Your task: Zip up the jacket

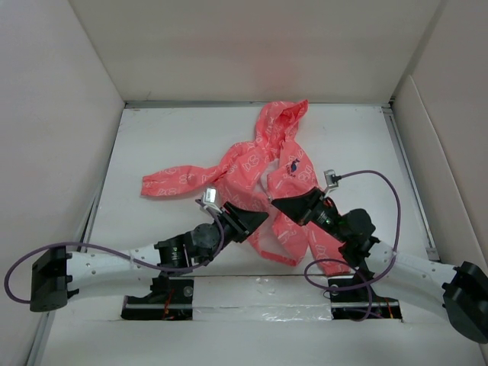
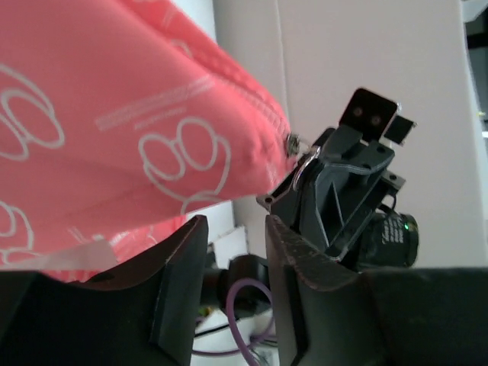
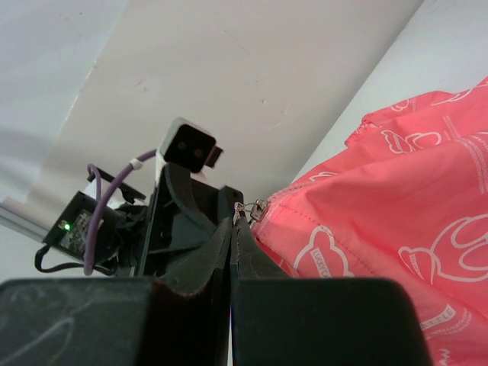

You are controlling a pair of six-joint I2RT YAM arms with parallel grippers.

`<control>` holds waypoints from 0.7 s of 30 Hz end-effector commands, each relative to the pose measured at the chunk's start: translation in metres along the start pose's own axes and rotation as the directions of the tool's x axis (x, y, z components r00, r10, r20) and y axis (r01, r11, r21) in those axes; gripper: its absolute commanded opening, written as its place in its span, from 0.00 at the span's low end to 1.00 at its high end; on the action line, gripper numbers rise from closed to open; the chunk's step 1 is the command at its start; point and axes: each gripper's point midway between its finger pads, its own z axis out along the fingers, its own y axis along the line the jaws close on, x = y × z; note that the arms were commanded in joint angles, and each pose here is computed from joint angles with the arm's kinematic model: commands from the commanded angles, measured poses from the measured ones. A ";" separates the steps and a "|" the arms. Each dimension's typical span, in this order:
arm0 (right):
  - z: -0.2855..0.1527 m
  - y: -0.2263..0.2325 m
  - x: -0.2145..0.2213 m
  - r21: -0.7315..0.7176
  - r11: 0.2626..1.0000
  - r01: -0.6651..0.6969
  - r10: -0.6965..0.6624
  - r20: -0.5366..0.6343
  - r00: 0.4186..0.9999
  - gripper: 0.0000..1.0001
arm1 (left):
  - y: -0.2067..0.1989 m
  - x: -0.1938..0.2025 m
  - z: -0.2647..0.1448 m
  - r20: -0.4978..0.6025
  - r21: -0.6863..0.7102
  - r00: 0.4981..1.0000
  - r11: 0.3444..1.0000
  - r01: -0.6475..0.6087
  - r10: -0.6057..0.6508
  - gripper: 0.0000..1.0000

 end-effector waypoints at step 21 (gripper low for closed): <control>-0.011 0.012 0.007 -0.049 0.991 0.122 -0.117 0.100 0.988 0.00 | -0.018 0.008 0.006 -0.036 0.198 0.841 0.821 0.536 -0.540 0.66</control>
